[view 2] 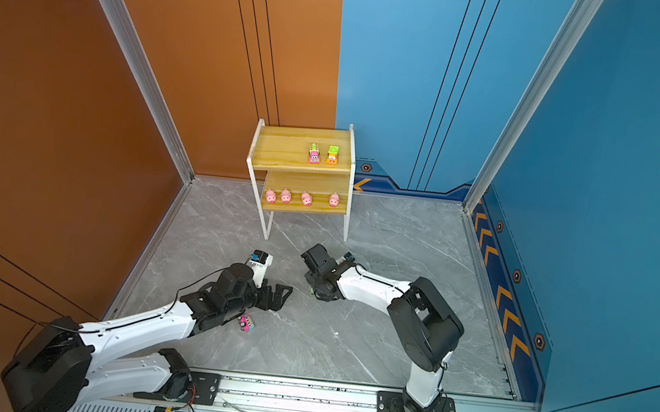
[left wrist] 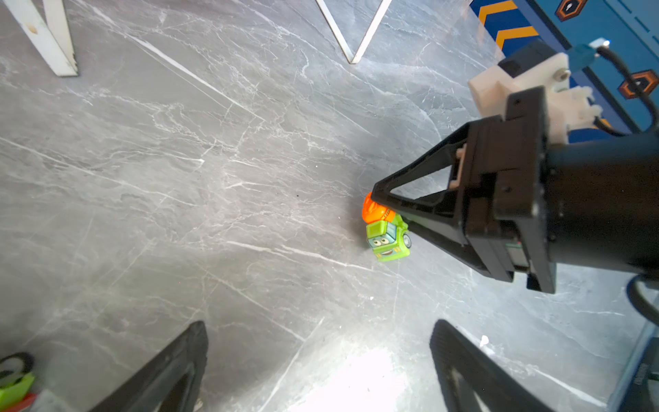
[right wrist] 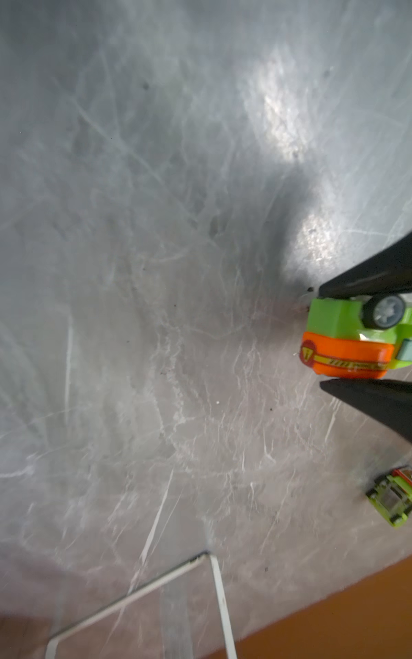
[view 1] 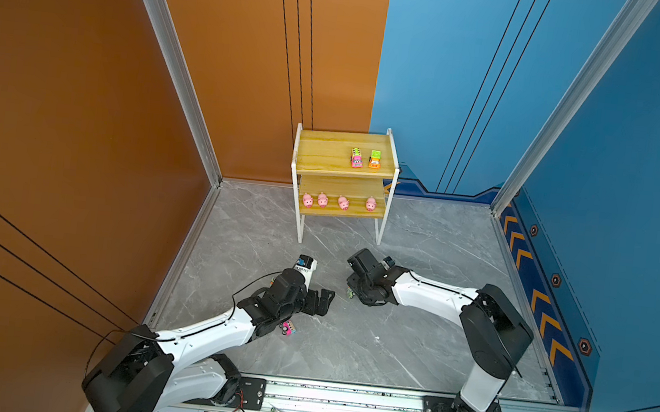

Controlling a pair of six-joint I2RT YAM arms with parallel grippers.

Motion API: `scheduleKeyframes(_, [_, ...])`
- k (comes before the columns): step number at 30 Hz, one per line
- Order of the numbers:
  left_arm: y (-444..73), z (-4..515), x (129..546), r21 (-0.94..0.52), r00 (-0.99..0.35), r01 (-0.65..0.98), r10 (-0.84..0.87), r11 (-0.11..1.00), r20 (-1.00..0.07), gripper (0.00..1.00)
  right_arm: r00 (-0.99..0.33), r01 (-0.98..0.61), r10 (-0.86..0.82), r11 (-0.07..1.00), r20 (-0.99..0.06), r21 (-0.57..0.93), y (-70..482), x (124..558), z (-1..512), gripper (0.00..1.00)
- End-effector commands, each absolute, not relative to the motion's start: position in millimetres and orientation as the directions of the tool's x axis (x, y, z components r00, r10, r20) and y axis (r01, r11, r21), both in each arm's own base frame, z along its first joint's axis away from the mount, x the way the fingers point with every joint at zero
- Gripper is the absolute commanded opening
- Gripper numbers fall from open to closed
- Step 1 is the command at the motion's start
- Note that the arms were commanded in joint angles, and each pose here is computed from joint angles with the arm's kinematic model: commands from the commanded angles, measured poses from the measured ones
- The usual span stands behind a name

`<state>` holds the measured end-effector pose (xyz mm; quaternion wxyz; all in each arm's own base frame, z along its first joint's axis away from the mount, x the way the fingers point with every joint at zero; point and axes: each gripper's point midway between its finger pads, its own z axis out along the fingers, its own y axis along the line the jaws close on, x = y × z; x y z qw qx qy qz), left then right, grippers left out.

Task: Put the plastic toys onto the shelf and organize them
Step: 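Close the left gripper on the cement truck held by the right gripper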

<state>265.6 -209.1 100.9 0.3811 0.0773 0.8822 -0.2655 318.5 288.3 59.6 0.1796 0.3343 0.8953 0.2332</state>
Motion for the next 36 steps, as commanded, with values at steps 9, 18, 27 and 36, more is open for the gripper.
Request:
scheduleKeyframes(9, [-259, 127, 274, -0.672, -0.752, 0.366, -0.221, 0.643, -0.621, 1.0, -0.638, 0.353, 0.761, 0.424, -0.117, 0.834, 285, 347, 125, 0.33])
scheduleKeyframes(18, [-288, 142, 287, -0.733, -0.742, 0.382, -0.287, 0.563, -0.606, 0.98, -0.629, 0.314, 0.771, 0.369, -0.099, 0.875, 278, 342, 142, 0.35])
scheduleKeyframes(27, [-305, 149, 312, -0.743, -0.705, 0.393, -0.34, 0.542, -0.622, 0.83, -0.602, 0.306, 0.793, 0.335, -0.091, 0.891, 264, 346, 150, 0.36])
scheduleKeyframes(36, [-328, 150, 330, -0.696, -0.671, 0.453, -0.301, 0.557, -0.677, 0.65, -0.6, 0.309, 0.796, 0.329, -0.086, 0.892, 261, 342, 149, 0.36])
